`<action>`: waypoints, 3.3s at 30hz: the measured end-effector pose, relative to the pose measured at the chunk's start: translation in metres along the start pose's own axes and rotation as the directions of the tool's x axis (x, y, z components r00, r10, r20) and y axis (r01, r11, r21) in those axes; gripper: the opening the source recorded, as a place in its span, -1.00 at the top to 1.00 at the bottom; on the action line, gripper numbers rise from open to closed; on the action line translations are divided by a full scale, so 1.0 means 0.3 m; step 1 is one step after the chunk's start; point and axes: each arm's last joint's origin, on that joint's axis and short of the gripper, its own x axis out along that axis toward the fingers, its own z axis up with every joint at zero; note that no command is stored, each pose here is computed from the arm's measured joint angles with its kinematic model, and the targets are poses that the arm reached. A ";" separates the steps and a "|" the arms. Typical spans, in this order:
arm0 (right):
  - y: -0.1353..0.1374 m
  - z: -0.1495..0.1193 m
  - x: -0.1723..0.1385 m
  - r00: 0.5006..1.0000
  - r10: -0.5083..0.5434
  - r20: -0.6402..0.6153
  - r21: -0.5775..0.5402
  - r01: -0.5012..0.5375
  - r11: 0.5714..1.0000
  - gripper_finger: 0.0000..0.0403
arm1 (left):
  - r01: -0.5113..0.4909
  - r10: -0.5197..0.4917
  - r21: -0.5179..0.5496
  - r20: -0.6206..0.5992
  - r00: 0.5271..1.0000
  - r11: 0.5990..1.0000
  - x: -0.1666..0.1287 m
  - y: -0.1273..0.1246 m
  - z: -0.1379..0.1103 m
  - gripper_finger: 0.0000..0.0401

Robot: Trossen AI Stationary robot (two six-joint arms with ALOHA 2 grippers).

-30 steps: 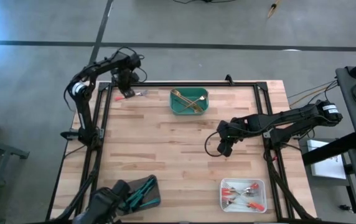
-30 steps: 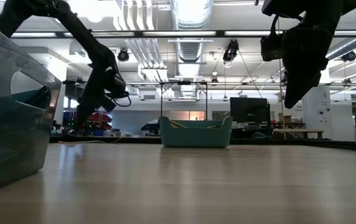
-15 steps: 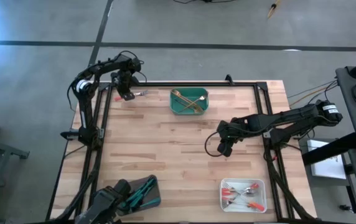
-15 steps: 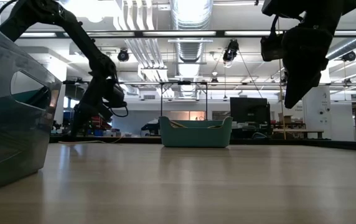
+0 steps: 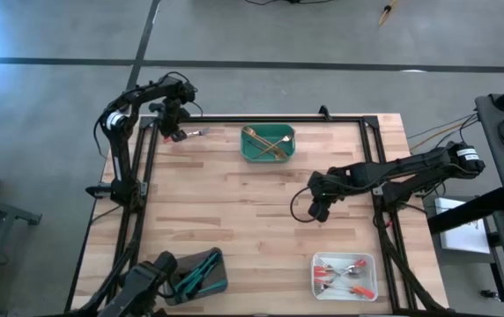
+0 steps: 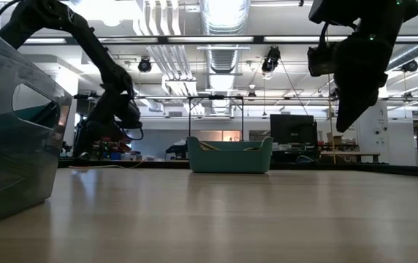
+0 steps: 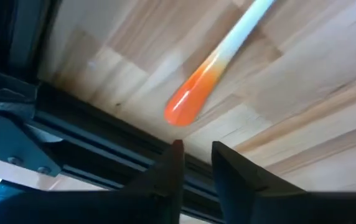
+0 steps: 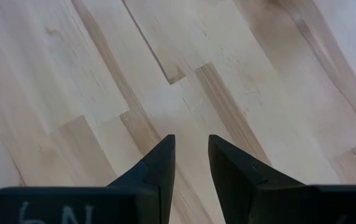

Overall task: Sort silverware by color (type)
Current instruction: Put the orange fork into the white bin

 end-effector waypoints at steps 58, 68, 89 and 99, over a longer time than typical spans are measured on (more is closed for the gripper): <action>-0.002 -0.005 0.013 1.000 0.007 0.010 0.008 -0.007 1.000 0.56 | 0.112 -0.110 -0.221 0.020 0.994 0.969 0.075 -0.011 0.060 1.00; -0.005 -0.001 0.013 1.000 0.007 0.016 0.001 -0.007 1.000 0.56 | 0.121 -0.121 0.006 0.023 0.992 0.993 0.030 -0.202 0.111 1.00; -0.005 -0.001 0.013 1.000 0.008 0.016 0.000 -0.008 1.000 0.56 | 0.098 -0.121 0.230 0.088 0.989 0.968 -0.030 -0.509 0.152 1.00; -0.011 0.003 0.013 1.000 0.005 0.016 -0.016 -0.004 1.000 0.56 | 0.157 -0.184 0.176 0.149 0.972 0.972 -0.093 -0.485 0.110 0.93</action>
